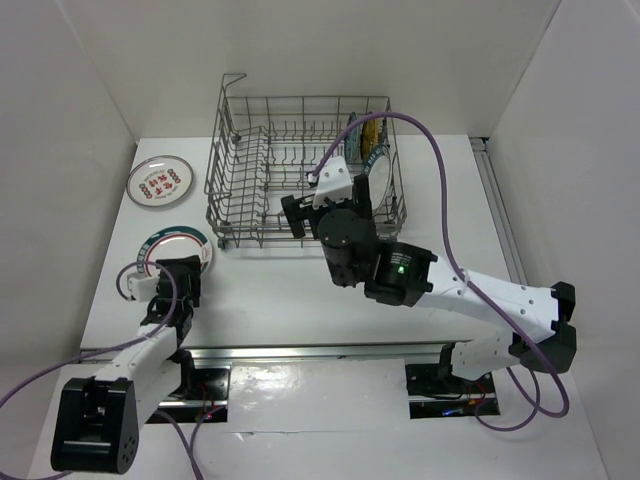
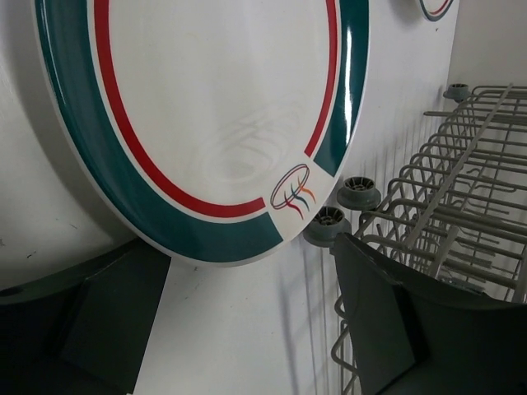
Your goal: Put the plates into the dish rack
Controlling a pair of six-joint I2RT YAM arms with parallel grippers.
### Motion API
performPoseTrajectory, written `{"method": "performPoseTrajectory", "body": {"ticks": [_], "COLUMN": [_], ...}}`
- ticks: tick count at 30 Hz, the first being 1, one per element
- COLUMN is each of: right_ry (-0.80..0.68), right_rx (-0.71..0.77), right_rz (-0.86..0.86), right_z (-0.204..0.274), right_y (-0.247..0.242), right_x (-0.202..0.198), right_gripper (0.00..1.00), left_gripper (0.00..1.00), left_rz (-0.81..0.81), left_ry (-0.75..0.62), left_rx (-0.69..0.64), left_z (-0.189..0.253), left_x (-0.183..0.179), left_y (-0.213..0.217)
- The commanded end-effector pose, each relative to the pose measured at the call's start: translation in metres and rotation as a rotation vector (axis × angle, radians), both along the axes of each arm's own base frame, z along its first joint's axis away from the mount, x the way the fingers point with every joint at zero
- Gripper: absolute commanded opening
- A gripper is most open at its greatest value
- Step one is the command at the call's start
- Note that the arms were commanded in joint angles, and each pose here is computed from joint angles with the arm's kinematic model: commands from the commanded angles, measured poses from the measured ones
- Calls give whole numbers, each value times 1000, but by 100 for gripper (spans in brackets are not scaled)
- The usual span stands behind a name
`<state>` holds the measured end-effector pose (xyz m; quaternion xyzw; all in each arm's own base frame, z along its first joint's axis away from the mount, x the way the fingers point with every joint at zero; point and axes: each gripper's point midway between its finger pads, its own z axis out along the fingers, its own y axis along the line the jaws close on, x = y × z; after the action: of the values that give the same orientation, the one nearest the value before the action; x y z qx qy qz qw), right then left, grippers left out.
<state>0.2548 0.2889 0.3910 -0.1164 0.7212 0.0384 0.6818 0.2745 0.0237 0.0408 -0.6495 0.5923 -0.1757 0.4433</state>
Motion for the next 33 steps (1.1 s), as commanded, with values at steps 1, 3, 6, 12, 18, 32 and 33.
{"method": "performPoseTrajectory", "body": {"ticks": [1,3,6,12,18,32,33], "right_ry": [-16,-19,-22,-31,-33,-41,-41], "right_rx": [40,50,62,94,103,130,111], "right_rz": [12,12,22,53,62,71,72], "right_z": [8,10,11,17,18,23,20], "right_y": [-4,-3,-3,-3,-3,-10,-10], "right_x": [-6,-5,-7,-15,-18,-21,-21], "right_gripper": [100,100,100,100,100,100,100], "left_gripper": [92,88,73,49,35,27,27], "left_rz": [-76,-72,-63,-61,-53,-2,-2], "left_ry": [131,131,140,150,127,200,200], "left_rx": [-26,-32,-33,-41,-32,-69,-69], "left_z": [-28,-27,-28,-29,-23,-34,-34], "left_x": [-17,-15,-17,-21,-24,-24,-24], "left_y": [-9,-8,-5,-5,-3,5,5]}}
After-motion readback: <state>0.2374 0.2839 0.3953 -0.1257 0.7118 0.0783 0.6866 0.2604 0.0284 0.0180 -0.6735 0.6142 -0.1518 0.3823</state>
